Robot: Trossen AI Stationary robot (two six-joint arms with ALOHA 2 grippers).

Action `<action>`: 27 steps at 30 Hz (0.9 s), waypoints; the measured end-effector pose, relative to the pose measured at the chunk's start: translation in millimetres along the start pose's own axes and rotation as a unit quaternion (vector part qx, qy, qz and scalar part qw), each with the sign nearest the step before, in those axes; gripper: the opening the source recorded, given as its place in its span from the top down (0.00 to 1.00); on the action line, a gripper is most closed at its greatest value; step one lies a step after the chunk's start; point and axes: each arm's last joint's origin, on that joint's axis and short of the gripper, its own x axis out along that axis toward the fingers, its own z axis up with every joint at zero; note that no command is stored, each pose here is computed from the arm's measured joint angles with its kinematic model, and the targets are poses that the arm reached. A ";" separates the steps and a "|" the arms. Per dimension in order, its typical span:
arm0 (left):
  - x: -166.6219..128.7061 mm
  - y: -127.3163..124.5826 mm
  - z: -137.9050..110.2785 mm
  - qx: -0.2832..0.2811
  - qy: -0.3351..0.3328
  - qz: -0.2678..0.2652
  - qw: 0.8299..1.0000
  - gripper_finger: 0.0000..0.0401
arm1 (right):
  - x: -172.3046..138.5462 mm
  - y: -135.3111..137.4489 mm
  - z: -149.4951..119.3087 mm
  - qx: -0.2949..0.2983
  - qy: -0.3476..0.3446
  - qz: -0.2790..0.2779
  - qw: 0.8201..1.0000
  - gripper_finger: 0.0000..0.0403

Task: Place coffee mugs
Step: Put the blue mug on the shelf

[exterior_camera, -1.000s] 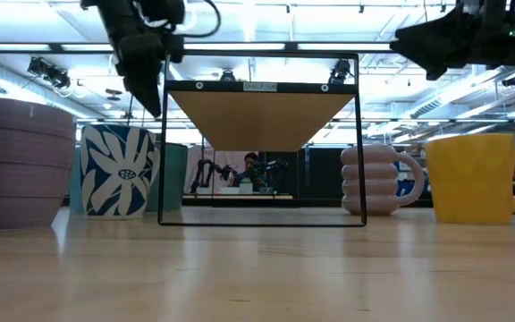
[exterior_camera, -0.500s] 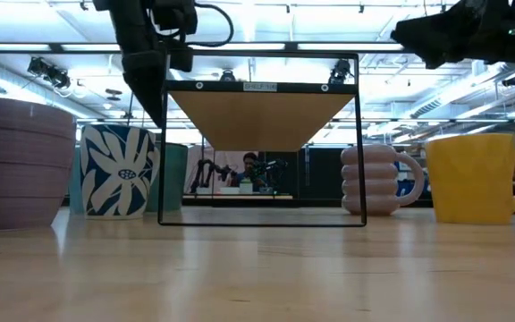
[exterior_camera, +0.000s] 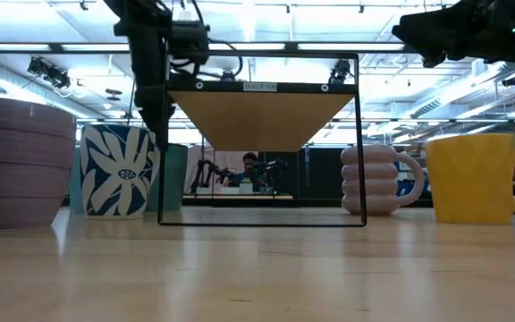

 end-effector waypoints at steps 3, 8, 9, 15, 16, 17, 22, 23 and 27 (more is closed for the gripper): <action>9.1 5.4 1.2 -0.011 0.011 -0.013 1.000 0.53 | 0.0 0.0 0.0 0.007 0.000 0.000 1.000 0.57; 16.8 11.8 1.4 -0.015 0.020 -0.024 0.999 0.53 | 0.0 0.0 -0.1 0.017 0.000 0.000 1.000 0.57; 16.9 12.8 1.3 -0.017 0.019 -0.025 0.999 0.54 | 0.0 0.0 -0.1 0.018 0.000 0.000 1.000 0.57; 18.1 17.1 0.5 -0.024 0.021 -0.029 0.999 0.63 | 0.0 0.3 -1.1 0.020 0.006 0.001 1.000 0.57; 18.1 17.1 0.5 -0.021 0.020 -0.029 0.999 0.66 | 0.0 0.3 -1.1 0.020 0.006 0.001 1.000 0.57; 18.1 17.1 0.4 -0.014 0.021 -0.029 0.999 0.68 | 0.0 0.3 -1.2 0.020 0.006 0.001 1.000 0.57; 18.1 17.1 0.5 0.019 0.020 -0.029 0.999 0.85 | 0.0 0.3 -1.4 0.022 0.007 0.002 1.000 0.57; 18.1 17.2 0.4 0.027 0.020 -0.028 0.999 0.89 | 0.0 0.3 -1.5 0.022 0.008 0.002 1.000 0.57; 10.4 22.8 3.7 0.053 0.022 -0.033 0.998 0.93 | 0.0 0.3 -1.5 0.021 0.008 0.002 1.000 0.57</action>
